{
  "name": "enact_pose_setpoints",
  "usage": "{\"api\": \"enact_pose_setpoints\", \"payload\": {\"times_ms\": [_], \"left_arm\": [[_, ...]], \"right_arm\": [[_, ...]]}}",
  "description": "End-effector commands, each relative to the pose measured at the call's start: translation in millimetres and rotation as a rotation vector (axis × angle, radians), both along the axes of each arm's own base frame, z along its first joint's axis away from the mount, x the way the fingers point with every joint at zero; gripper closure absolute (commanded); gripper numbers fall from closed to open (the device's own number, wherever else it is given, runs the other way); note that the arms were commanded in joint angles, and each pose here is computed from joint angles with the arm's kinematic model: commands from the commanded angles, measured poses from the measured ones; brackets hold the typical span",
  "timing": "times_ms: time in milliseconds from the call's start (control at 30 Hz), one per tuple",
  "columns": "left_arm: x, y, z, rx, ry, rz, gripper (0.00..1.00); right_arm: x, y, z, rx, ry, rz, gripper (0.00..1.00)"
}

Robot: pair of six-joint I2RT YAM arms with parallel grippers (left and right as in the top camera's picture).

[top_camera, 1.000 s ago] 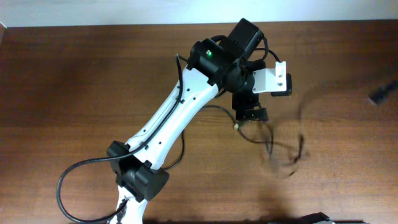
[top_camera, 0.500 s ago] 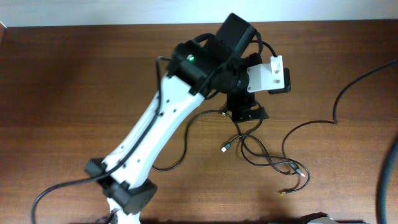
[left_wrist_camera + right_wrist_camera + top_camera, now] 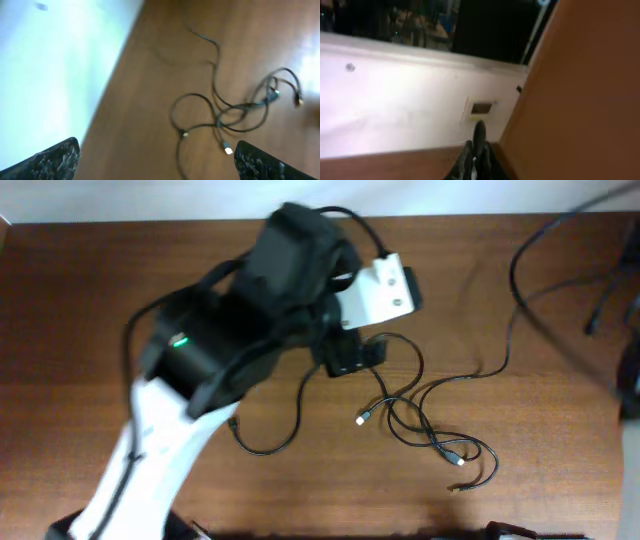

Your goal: Untangle cables

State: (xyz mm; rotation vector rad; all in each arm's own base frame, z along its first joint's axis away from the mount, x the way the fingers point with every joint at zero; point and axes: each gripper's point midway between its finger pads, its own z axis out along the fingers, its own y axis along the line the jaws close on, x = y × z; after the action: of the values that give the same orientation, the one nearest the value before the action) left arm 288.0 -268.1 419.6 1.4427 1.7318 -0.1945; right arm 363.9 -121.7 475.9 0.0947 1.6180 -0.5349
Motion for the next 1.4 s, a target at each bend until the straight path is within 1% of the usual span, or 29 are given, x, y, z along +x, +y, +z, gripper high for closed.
{"api": "enact_pose_setpoints", "payload": {"times_ms": [0, 67, 100, 167, 200, 233, 267, 300, 333, 367, 433, 467, 500, 567, 600, 633, 700, 800, 867, 900, 933, 967, 1000, 1067, 1133, 1233, 1267, 1333, 1367], "left_arm": [[12.2, 35.5, 3.8, 0.024, -0.010, 0.128, 0.01], [13.4, 44.4, 0.2, 0.024, 0.021, 0.165, 0.01], [10.2, 46.8, -1.4, 0.033, 0.030, 0.166, 0.01], [5.3, 51.9, -0.4, 0.039, 0.033, 0.171, 0.01], [3.1, 55.6, 3.9, 0.036, 0.019, 0.179, 0.01], [1.1, 57.7, 6.5, 0.033, 0.012, 0.182, 0.01], [-0.2, 58.6, 7.3, 0.032, 0.011, 0.182, 0.01], [-3.0, 61.3, 7.6, 0.037, 0.012, 0.185, 0.01], [-3.9, 64.6, 8.6, 0.042, 0.006, 0.195, 0.01], [-4.3, 68.1, 10.1, 0.047, -0.002, 0.207, 0.01], [-6.3, 69.7, 12.4, 0.036, -0.001, 0.217, 0.01], [-6.9, 70.1, 12.0, 0.035, 0.003, 0.219, 0.01], [-8.0, 70.8, 10.5, 0.040, 0.010, 0.219, 0.01], [-9.1, 71.5, 9.0, 0.045, 0.016, 0.219, 0.01], [-9.7, 71.9, 8.2, 0.048, 0.020, 0.219, 0.01], [-10.5, 72.5, 7.1, 0.052, 0.024, 0.219, 0.01], [-10.5, 72.5, 7.1, 0.052, 0.024, 0.219, 0.01], [-8.4, 71.1, 9.9, 0.042, 0.012, 0.219, 0.01], [-7.9, 70.7, 10.7, 0.039, 0.009, 0.219, 0.01], [-8.0, 70.7, 10.6, 0.039, 0.010, 0.219, 0.01], [-8.0, 70.7, 10.6, 0.039, 0.010, 0.219, 0.01], [-8.1, 70.6, 10.5, 0.040, 0.010, 0.219, 0.01], [-8.9, 71.3, 9.3, 0.044, 0.015, 0.219, 0.01], [-10.3, 72.1, 7.6, 0.050, 0.022, 0.219, 0.01], [-12.6, 73.7, 4.5, 0.061, 0.035, 0.218, 0.01], [-12.5, 73.8, 4.4, 0.061, 0.036, 0.219, 0.01], [-12.5, 73.8, 4.4, 0.059, 0.037, 0.221, 0.01], [-12.6, 73.7, 4.4, 0.059, 0.037, 0.221, 0.01], [-12.6, 73.7, 4.4, 0.057, 0.039, 0.223, 0.01]], "right_arm": [[-41.9, -25.1, -34.3, 0.117, -0.078, -0.129, 0.93], [-63.0, -85.8, -80.6, 0.360, -0.094, -0.326, 0.93], [-66.7, -107.7, -106.7, 0.427, -0.056, -0.401, 0.94], [-54.2, -125.5, -161.0, 0.495, 0.085, -0.458, 0.94], [-44.1, -134.9, -204.4, 0.604, 0.155, -0.505, 0.93], [-41.1, -140.5, -229.5, 0.675, 0.186, -0.543, 0.93], [-39.5, -147.4, -251.1, 0.712, 0.222, -0.574, 0.93], [-44.5, -165.4, -286.4, 0.760, 0.282, -0.634, 0.91], [-53.7, -181.1, -308.0, 0.799, 0.312, -0.675, 0.88], [-59.8, -195.1, -317.0, 0.827, 0.313, -0.672, 0.89], [-70.7, -226.4, -295.7, 0.846, 0.237, -0.596, 0.80], [-73.6, -233.2, -289.7, 0.867, 0.200, -0.568, 0.41], [-67.0, -228.2, -290.8, 0.902, 0.195, -0.502, 0.01], [-49.5, -209.3, -294.1, 0.935, 0.219, -0.426, 0.01], [-34.1, -189.4, -287.8, 0.939, 0.227, -0.379, 0.01], [-14.4, -156.3, -273.5, 0.940, 0.233, -0.321, 0.01], [-8.0, -89.2, -264.5, 1.054, 0.272, -0.349, 0.01], [-27.5, -14.0, -305.7, 1.381, 0.401, -0.549, 0.01], [-40.8, 24.3, -320.4, 1.542, 0.443, -0.691, 0.02], [-45.7, 36.3, -324.1, 1.584, 0.448, -0.748, 0.01], [-60.6, 41.9, -331.8, 1.607, 0.418, -0.898, 0.01], [-85.3, 41.0, -340.5, 1.591, 0.356, -1.111, 0.01], [-96.9, 34.8, -346.2, 1.533, 0.326, -1.203, 0.01], [-99.6, 18.5, -355.2, 1.429, 0.303, -1.264, 0.01], [-112.8, -21.8, -365.9, 1.222, 0.279, -1.372, 0.01], [-133.7, -44.5, -397.1, 1.232, 0.335, -1.543, 0.01], [-136.4, -45.7, -414.2, 1.278, 0.374, -1.590, 0.01], [-136.1, -46.1, -435.6, 1.294, 0.420, -1.629, 0.01], [-135.9, -45.4, -443.1, 1.286, 0.440, -1.639, 0.29]]}}
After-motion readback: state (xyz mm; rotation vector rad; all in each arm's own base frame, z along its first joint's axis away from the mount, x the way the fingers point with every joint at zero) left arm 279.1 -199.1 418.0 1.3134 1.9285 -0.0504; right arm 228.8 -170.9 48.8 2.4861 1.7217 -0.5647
